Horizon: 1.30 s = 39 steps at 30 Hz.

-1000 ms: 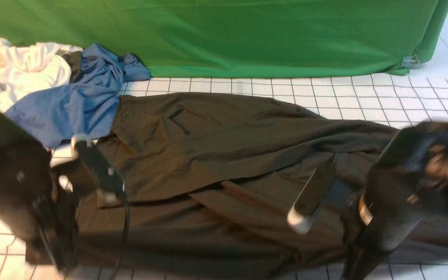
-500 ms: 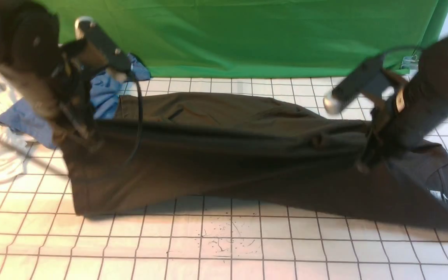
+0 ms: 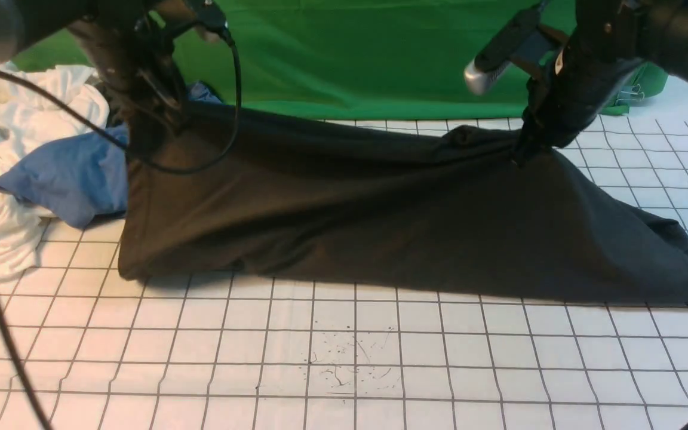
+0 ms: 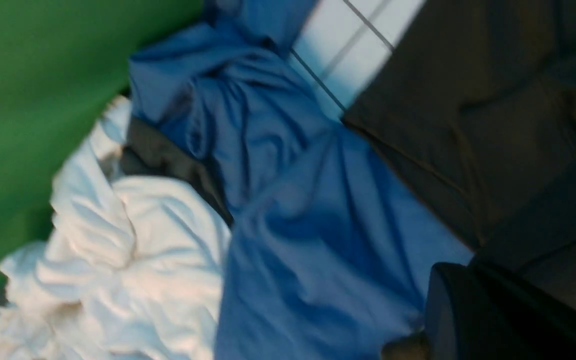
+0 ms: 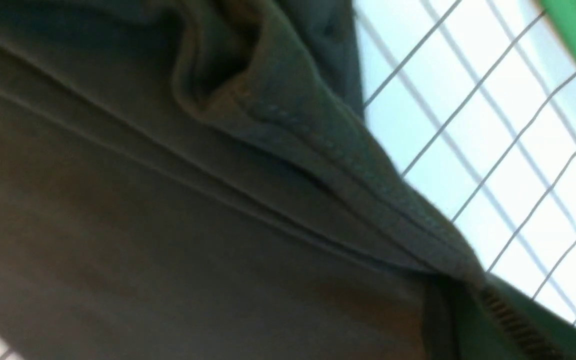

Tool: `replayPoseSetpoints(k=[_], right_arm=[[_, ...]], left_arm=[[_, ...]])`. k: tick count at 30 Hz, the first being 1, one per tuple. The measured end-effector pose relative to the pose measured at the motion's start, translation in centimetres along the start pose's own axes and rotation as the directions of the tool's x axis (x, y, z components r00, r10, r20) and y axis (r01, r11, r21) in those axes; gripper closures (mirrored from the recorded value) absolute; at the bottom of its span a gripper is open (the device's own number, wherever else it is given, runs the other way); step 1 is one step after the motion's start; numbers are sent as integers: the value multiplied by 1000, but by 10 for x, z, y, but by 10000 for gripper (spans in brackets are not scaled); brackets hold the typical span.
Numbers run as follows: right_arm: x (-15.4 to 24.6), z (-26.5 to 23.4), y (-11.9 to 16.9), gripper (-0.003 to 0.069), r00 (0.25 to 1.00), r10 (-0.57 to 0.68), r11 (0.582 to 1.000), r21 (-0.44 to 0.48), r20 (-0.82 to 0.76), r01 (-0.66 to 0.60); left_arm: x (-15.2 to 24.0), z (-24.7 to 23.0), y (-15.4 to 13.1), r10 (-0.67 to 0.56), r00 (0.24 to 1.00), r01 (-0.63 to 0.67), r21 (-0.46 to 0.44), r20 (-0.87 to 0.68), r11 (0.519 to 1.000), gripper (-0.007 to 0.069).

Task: Fold a long-sleeved shirt over a white checkered tablecloth.
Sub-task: 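Fold the black garment in half by bringing its near edge over to the far edge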

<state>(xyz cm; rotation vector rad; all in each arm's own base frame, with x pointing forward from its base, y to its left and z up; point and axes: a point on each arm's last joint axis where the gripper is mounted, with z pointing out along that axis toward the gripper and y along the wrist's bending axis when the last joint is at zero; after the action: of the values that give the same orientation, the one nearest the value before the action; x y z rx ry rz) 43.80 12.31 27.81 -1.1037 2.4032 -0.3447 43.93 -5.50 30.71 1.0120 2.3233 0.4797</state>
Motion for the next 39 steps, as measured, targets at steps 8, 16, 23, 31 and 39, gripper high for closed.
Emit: replayPoseSetpoints(k=[8,16,23,31,39], right_arm=[[-5,43,-25,629,998,42,998,46,41,-44],[-4,67,-25,622,997,50,997,51,55,-52],[-4,70,-25,543,995,87,995,52,54,-90],[-3,70,-26,435,993,109,992,51,46,-112],[-1,70,-27,421,992,121,991,51,42,-123]], left_arm=[[-10,38,17,-11,998,15,-47,69,999,654],[-5,63,17,-175,981,178,-22,82,984,654],[6,65,11,-443,896,443,129,-32,887,555],[13,107,1,-551,832,551,195,-59,811,241],[23,149,-13,-628,773,628,240,-89,740,140]])
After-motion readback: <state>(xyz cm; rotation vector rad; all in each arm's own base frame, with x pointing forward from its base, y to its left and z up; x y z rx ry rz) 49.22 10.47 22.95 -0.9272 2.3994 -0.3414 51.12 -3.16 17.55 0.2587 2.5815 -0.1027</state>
